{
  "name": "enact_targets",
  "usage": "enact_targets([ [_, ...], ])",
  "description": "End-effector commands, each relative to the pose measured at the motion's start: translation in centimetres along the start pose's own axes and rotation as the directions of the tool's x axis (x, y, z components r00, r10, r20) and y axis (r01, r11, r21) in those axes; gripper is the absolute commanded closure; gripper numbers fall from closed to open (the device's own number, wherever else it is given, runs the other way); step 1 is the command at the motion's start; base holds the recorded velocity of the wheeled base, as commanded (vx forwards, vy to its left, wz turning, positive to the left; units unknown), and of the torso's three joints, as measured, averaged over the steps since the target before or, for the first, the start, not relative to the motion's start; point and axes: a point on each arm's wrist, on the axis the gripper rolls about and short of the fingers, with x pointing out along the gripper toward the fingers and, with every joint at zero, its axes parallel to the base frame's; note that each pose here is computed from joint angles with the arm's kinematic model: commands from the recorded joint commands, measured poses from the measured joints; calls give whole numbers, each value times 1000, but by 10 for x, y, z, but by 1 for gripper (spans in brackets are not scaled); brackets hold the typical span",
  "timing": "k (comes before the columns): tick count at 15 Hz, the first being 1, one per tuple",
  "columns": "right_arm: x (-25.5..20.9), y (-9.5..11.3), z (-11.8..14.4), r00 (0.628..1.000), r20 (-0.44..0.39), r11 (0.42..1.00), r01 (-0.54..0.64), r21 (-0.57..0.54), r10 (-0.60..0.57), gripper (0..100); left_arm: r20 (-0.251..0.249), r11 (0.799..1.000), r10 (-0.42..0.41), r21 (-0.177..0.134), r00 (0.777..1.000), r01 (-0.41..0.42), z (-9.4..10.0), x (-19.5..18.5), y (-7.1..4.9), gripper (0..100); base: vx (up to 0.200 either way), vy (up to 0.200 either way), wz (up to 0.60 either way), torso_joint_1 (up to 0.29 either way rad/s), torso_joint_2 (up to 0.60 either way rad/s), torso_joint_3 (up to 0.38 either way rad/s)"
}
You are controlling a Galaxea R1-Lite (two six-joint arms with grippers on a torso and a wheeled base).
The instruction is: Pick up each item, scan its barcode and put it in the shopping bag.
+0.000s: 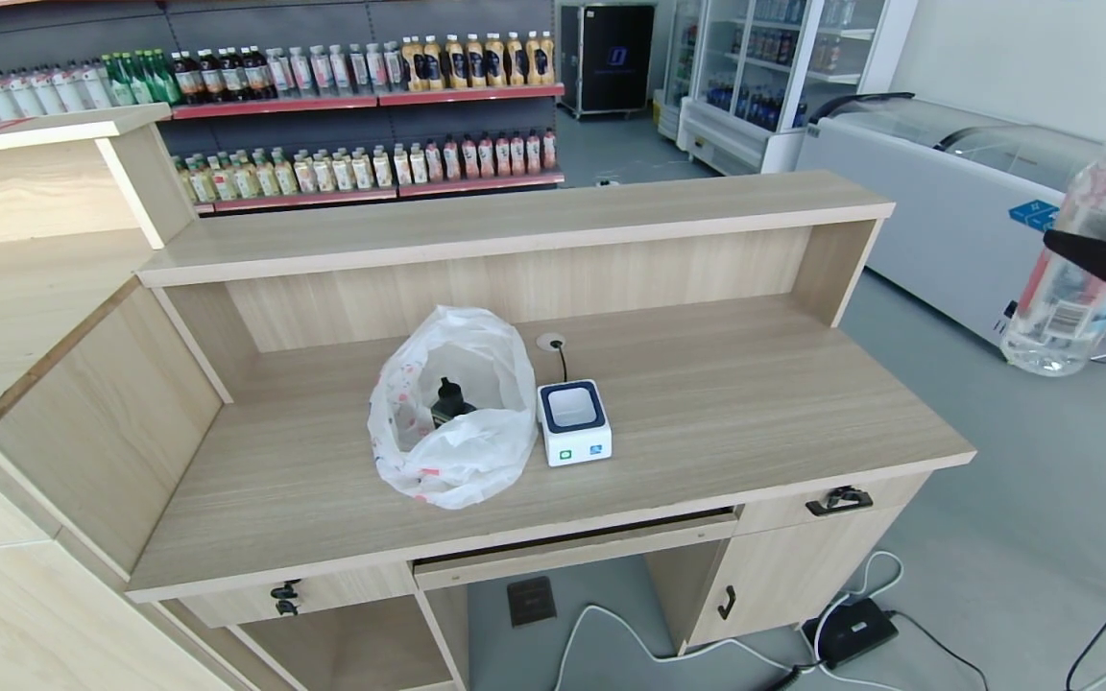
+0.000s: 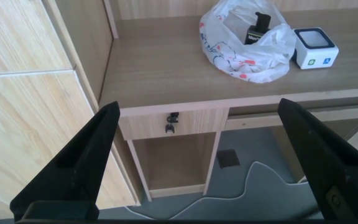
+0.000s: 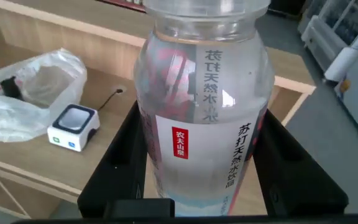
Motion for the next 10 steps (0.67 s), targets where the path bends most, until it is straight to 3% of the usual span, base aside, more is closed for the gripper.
enact_targets([
  [1, -2, -13, -22, 997, -75, 996, 28, -82, -35, 100, 0, 1000, 1, -1, 1000, -1, 0, 0, 0, 0, 0, 0, 0, 0, 0, 0],
  [5, -12, -18, -19, 994, -83, 991, 64, -114, -74, 100, 0, 1000, 2, -1, 1000, -2, 0, 0, 0, 0, 0, 0, 0, 0, 0, 0],
  [8, -17, -21, -20, 950, -153, 959, 255, -126, -273, 100, 0, 1000, 1, -1, 1000, -1, 0, 0, 0, 0, 0, 0, 600, 1, -2, 1],
  [10, -18, -19, -19, 931, -165, 945, 314, -93, -325, 100, 0, 1000, 2, -1, 1000, -2, 0, 0, 0, 0, 0, 0, 600, 5, 0, -5],
])
